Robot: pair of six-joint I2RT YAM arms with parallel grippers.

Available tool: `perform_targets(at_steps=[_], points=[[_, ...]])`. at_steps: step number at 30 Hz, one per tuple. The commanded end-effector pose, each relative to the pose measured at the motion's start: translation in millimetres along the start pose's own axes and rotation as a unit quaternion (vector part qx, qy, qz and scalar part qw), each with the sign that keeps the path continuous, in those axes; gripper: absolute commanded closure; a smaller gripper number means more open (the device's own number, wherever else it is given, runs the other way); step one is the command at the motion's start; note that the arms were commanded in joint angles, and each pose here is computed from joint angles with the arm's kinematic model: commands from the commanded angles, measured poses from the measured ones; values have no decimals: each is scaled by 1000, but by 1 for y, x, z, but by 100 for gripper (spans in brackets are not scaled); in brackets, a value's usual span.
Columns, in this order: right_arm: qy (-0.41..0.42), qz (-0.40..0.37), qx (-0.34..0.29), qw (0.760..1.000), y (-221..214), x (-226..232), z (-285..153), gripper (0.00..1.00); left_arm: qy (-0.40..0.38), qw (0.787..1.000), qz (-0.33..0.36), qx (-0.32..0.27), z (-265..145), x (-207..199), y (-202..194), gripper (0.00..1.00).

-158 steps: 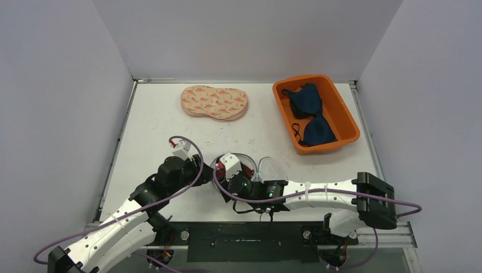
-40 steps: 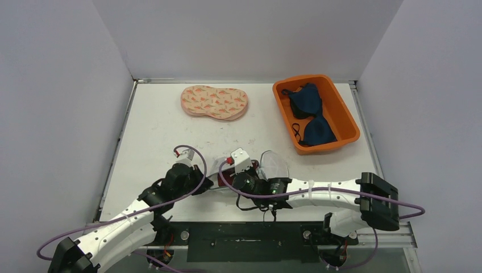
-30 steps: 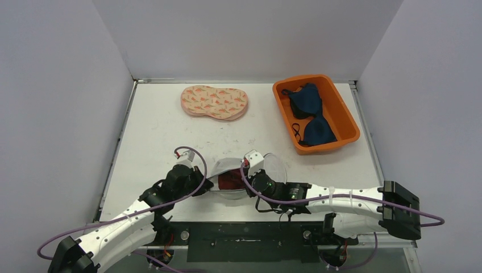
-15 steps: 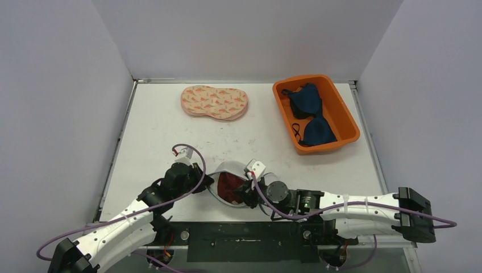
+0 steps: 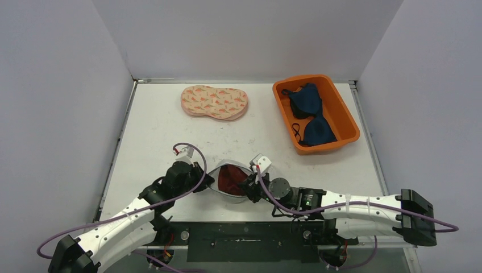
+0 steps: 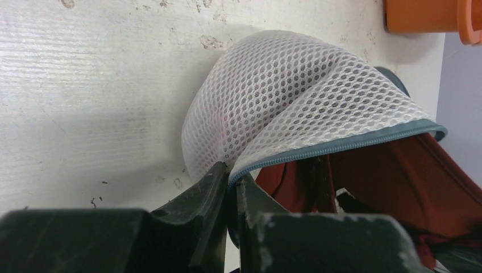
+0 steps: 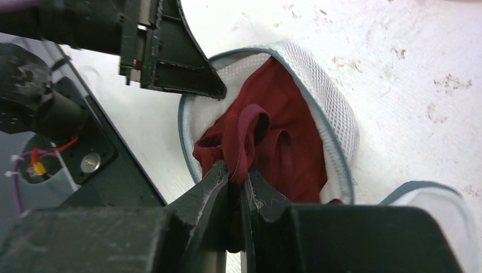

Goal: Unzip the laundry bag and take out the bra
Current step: Pick up the bra from the laundry bag.

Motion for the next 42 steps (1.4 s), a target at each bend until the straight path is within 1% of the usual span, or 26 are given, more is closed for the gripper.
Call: perform_targets(at_steps=[1, 3, 4, 5, 6, 10, 12, 13, 15, 19, 23, 27, 29, 32, 34, 36, 38, 39, 42], points=[[-35, 17, -10, 999, 12, 5, 16, 95, -33, 999, 2, -6, 3, -12, 6, 94], [-43, 20, 3, 999, 5, 6, 24, 95, -39, 999, 1, -4, 5, -14, 5, 100], [-48, 22, 5, 999, 3, 7, 27, 93, -47, 999, 1, 3, 5, -15, 2, 100], [-55, 24, 7, 998, 1, 7, 30, 88, -49, 999, 1, 6, 6, -15, 1, 100], [-58, 25, 7, 998, -1, 9, 33, 83, -48, 999, 2, 8, 7, -14, -1, 100], [-79, 31, 6, 996, -8, 12, 44, 49, -55, 998, 2, 9, 8, -14, -5, 100], [-97, 30, 0, 995, -9, 14, 50, 38, -63, 998, 4, 7, 7, -15, -6, 100], [-109, 32, -3, 994, -10, 15, 53, 34, -66, 998, 5, 5, 7, -15, -6, 100], [-133, 34, -6, 991, -11, 13, 59, 31, -70, 997, 9, 4, 6, -16, -7, 100], [-179, 12, 7, 984, -15, 10, 72, 30, -80, 997, 16, 2, 3, -17, -9, 100], [-234, -36, 56, 970, -33, -2, 77, 32, -74, 997, 18, 1, 0, -14, -12, 100], [-282, -62, 85, 954, -48, -19, 76, 42, -53, 998, 19, 5, -2, -7, -15, 100], [-298, -63, 91, 948, -52, -27, 73, 46, -39, 999, 20, 4, -2, -2, -16, 100], [-314, -52, 84, 944, -51, -37, 67, 51, -20, 1000, 21, 9, -2, 5, -20, 100], [-319, -40, 75, 944, -46, -40, 62, 57, -11, 1000, 22, 12, -2, 8, -22, 100], [-319, -27, 65, 945, -40, -42, 58, 59, -7, 1000, 23, 14, -2, 10, -23, 100], [-310, -17, 59, 949, -36, -41, 55, 58, -5, 1000, 23, 14, -1, 11, -24, 100], [-304, -13, 57, 951, -34, -40, 54, 56, -4, 1000, 23, 15, -1, 10, -24, 100], [-272, -4, 55, 961, -32, -31, 55, 44, -6, 1000, 24, 14, 0, 9, -22, 100]])
Point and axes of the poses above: each gripper's point midway between its finger pads, its own z axis out along the fingers, its own x axis along the line the jaws close on, y = z × x, the point moved 5 cm from there along -z, back along the fingers, and after that the axes turned 14 degrees about z, right-handed, at the moved point
